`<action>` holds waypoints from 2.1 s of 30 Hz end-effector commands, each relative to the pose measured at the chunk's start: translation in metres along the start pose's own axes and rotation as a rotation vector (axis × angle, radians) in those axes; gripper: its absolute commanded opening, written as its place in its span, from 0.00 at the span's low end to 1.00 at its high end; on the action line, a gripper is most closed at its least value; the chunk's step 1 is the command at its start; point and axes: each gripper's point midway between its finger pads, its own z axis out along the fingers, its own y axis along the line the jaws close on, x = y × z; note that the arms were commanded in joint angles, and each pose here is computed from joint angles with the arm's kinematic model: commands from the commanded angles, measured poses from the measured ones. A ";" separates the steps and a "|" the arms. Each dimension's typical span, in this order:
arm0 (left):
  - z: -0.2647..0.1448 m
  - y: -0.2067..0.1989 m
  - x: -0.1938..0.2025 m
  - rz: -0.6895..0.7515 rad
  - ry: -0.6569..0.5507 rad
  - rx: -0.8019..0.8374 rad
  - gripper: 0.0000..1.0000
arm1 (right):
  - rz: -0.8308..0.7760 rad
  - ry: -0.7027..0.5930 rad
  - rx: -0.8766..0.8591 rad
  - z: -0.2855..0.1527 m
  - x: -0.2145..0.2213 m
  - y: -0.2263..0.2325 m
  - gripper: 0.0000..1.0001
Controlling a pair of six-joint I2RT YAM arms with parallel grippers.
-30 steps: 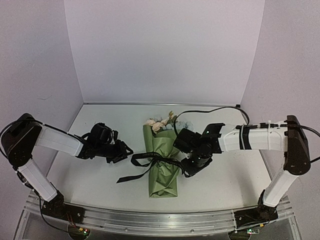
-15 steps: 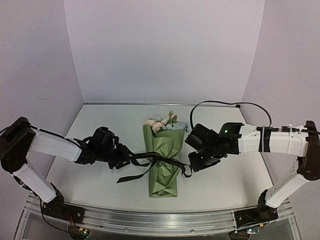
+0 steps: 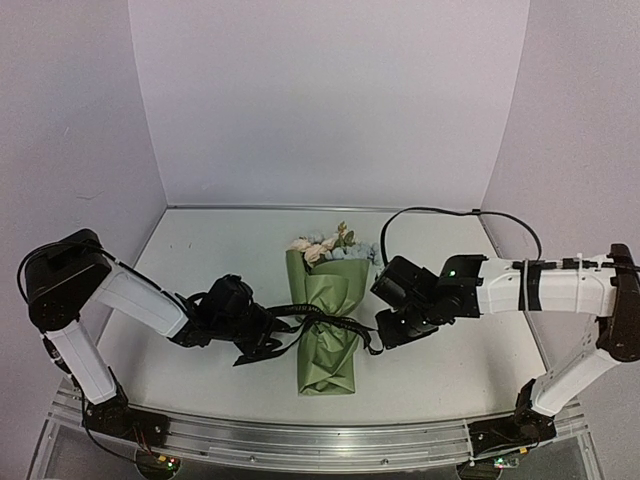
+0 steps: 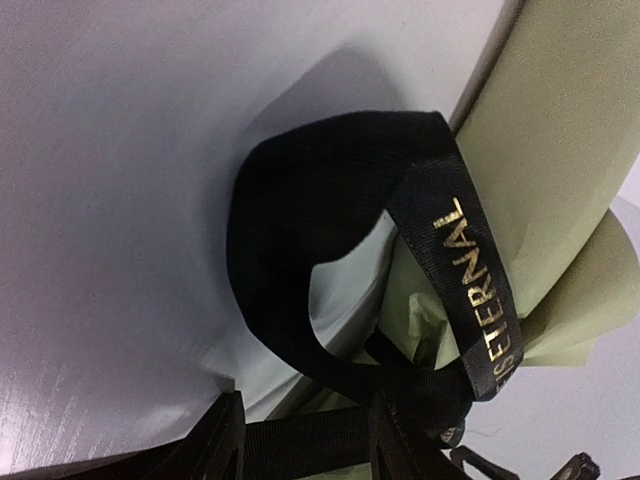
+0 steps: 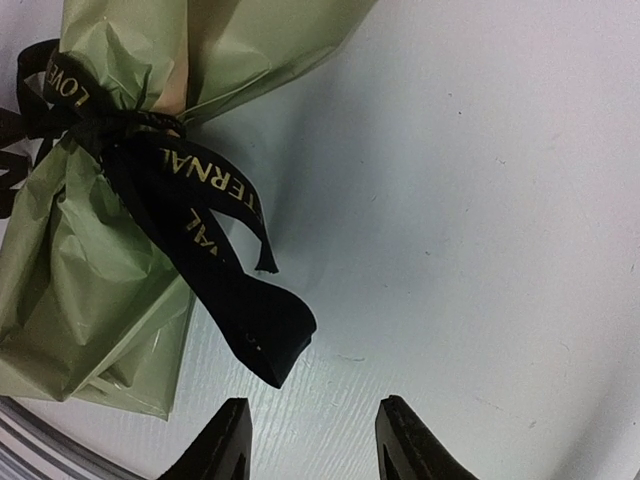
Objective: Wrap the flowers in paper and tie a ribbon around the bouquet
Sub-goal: Tie the half-tied ribbon around the folded bouquet.
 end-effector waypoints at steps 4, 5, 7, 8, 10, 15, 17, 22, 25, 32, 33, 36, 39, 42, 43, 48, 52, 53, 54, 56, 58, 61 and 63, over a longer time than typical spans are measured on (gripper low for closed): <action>0.007 -0.026 -0.016 -0.096 -0.100 0.087 0.39 | -0.064 -0.086 -0.060 -0.016 -0.016 0.017 0.45; 0.008 -0.025 -0.017 -0.095 -0.104 0.082 0.39 | -0.077 -0.084 -0.068 -0.016 -0.017 0.020 0.45; 0.011 -0.023 -0.018 -0.095 -0.103 0.080 0.39 | -0.112 -0.078 -0.088 -0.017 -0.017 0.029 0.45; 0.013 -0.022 -0.017 -0.094 -0.097 0.079 0.41 | -0.127 -0.072 -0.090 -0.016 -0.016 0.032 0.45; 0.015 -0.021 -0.017 -0.096 -0.093 0.075 0.44 | -0.151 -0.064 -0.098 -0.014 -0.015 0.039 0.44; 0.018 -0.022 -0.019 -0.092 -0.081 0.092 0.23 | -0.183 -0.045 -0.110 -0.008 -0.015 0.051 0.43; 0.017 -0.023 -0.021 -0.080 -0.082 0.101 0.14 | -0.203 -0.038 -0.126 -0.008 -0.014 0.058 0.42; 0.012 -0.025 -0.027 -0.012 -0.103 0.079 0.00 | -0.232 -0.019 -0.122 -0.002 -0.011 0.065 0.43; 0.008 -0.032 -0.027 0.061 -0.102 0.070 0.00 | -0.239 0.000 -0.096 0.007 -0.007 0.062 0.43; 0.008 -0.035 -0.018 0.204 -0.058 0.028 0.00 | -0.301 0.035 -0.021 0.035 0.001 0.057 0.40; 0.007 -0.034 -0.018 0.209 -0.055 0.027 0.00 | -0.309 0.029 -0.008 0.037 -0.001 0.057 0.40; 0.006 -0.033 -0.017 0.219 -0.052 0.028 0.00 | -0.337 -0.006 0.042 0.042 -0.008 0.052 0.38; 0.004 -0.034 -0.018 0.227 -0.054 0.029 0.00 | -0.362 -0.046 0.086 0.046 -0.016 0.047 0.38; 0.003 -0.035 -0.019 0.234 -0.057 0.027 0.00 | -0.386 -0.083 0.124 0.052 -0.022 0.044 0.36; 0.002 -0.035 -0.020 0.237 -0.059 0.028 0.00 | -0.394 -0.094 0.132 0.054 -0.023 0.044 0.35; 0.000 -0.036 -0.024 0.236 -0.061 0.027 0.00 | -0.422 -0.101 0.148 0.065 -0.027 0.049 0.30; -0.002 -0.035 -0.028 0.237 -0.070 0.023 0.00 | -0.430 -0.117 0.199 0.068 -0.031 0.042 0.19; -0.003 -0.034 -0.029 0.238 -0.073 0.021 0.00 | -0.428 -0.128 0.214 0.066 -0.033 0.040 0.13; -0.004 -0.034 -0.031 0.240 -0.077 0.020 0.00 | -0.425 -0.140 0.229 0.064 -0.034 0.036 0.08; -0.007 -0.033 -0.036 0.245 -0.091 0.009 0.00 | -0.417 -0.150 0.239 0.058 -0.035 0.031 0.00; -0.011 -0.031 -0.044 0.257 -0.113 -0.004 0.00 | -0.414 -0.143 0.227 0.052 -0.032 0.028 0.00; -0.019 -0.026 -0.059 0.266 -0.151 -0.041 0.00 | -0.409 -0.092 0.153 0.047 -0.017 0.031 0.00; -0.023 -0.022 -0.068 0.275 -0.171 -0.065 0.00 | -0.398 -0.062 0.091 0.043 -0.008 0.036 0.00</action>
